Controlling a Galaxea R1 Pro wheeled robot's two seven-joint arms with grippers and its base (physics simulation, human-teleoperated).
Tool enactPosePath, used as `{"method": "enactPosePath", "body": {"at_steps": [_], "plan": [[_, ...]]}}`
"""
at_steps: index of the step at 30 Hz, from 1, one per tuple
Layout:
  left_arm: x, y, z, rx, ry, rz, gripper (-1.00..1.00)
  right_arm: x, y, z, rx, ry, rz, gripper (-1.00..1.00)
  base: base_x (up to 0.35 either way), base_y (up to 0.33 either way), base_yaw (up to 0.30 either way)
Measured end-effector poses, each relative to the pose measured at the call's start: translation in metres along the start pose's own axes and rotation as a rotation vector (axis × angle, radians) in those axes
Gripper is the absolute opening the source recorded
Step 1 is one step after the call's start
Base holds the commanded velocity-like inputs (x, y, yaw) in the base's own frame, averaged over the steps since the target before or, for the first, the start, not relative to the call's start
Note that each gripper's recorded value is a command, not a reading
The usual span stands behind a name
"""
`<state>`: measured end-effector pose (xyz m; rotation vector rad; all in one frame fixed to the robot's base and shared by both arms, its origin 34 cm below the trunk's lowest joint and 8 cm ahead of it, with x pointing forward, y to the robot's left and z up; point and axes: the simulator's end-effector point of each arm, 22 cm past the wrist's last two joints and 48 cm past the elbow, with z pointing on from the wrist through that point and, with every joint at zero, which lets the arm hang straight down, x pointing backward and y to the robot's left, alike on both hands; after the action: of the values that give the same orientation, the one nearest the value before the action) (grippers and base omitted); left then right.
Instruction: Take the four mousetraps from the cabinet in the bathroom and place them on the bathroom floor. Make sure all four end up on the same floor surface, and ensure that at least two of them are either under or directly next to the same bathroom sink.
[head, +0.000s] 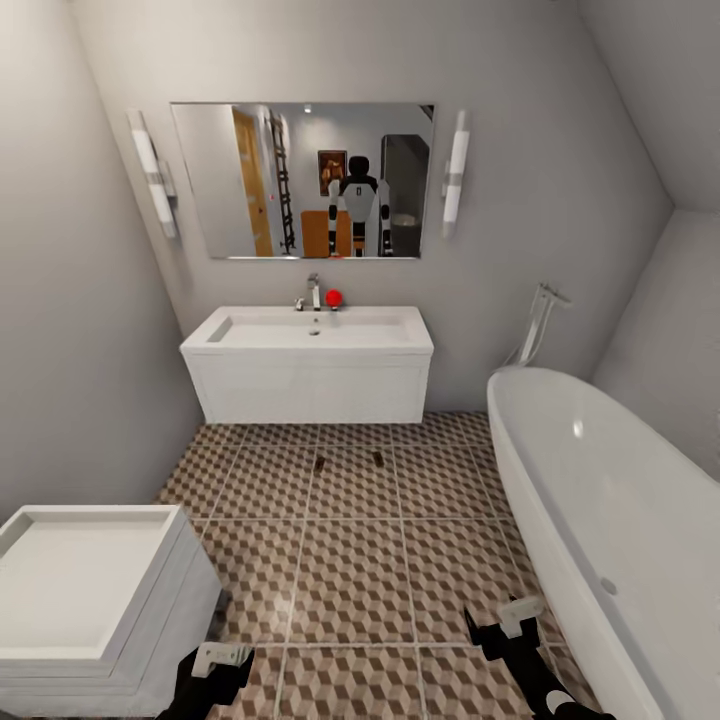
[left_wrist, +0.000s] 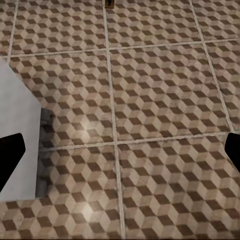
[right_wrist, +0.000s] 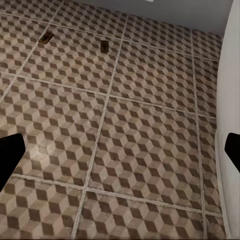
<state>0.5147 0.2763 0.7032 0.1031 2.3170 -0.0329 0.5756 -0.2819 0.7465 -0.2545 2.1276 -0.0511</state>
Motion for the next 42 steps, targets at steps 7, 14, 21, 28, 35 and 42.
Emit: {"method": "enactPosePath", "body": {"at_steps": [7,14,21,28,35,42], "plan": [[-0.0003,-0.0013,0.0001,0.002,-0.001,-0.001,1.0,-0.0002,0.0001,0.0,0.0,0.0,0.0,1.0,-0.326,0.0,0.056],[-0.0002,-0.0017,0.0,0.002,0.0,-0.001,1.0,0.0,0.0001,0.0,0.001,0.001,0.0,1.0,-0.233,0.0,0.263],[-0.0003,-0.0017,0.0001,0.002,-0.001,-0.001,1.0,-0.0002,0.0008,0.0001,0.0,0.0,0.001,1.0,-0.023,0.0,0.286],[-0.0003,-0.0017,0.0001,0.002,-0.001,-0.001,1.0,-0.0002,0.001,0.0001,0.0,0.0,0.001,1.0,-0.002,0.0,0.288],[-0.0004,-0.0017,0.0,0.002,-0.001,-0.001,1.0,-0.0012,0.0044,0.0004,-0.004,-0.001,0.004,1.0,0.0,0.0,0.287],[-0.0024,-0.0016,-0.0002,0.002,-0.004,-0.001,1.0,-0.0035,0.0058,0.0004,-0.004,-0.005,0.005,1.0,0.0,0.0,0.279]]}}
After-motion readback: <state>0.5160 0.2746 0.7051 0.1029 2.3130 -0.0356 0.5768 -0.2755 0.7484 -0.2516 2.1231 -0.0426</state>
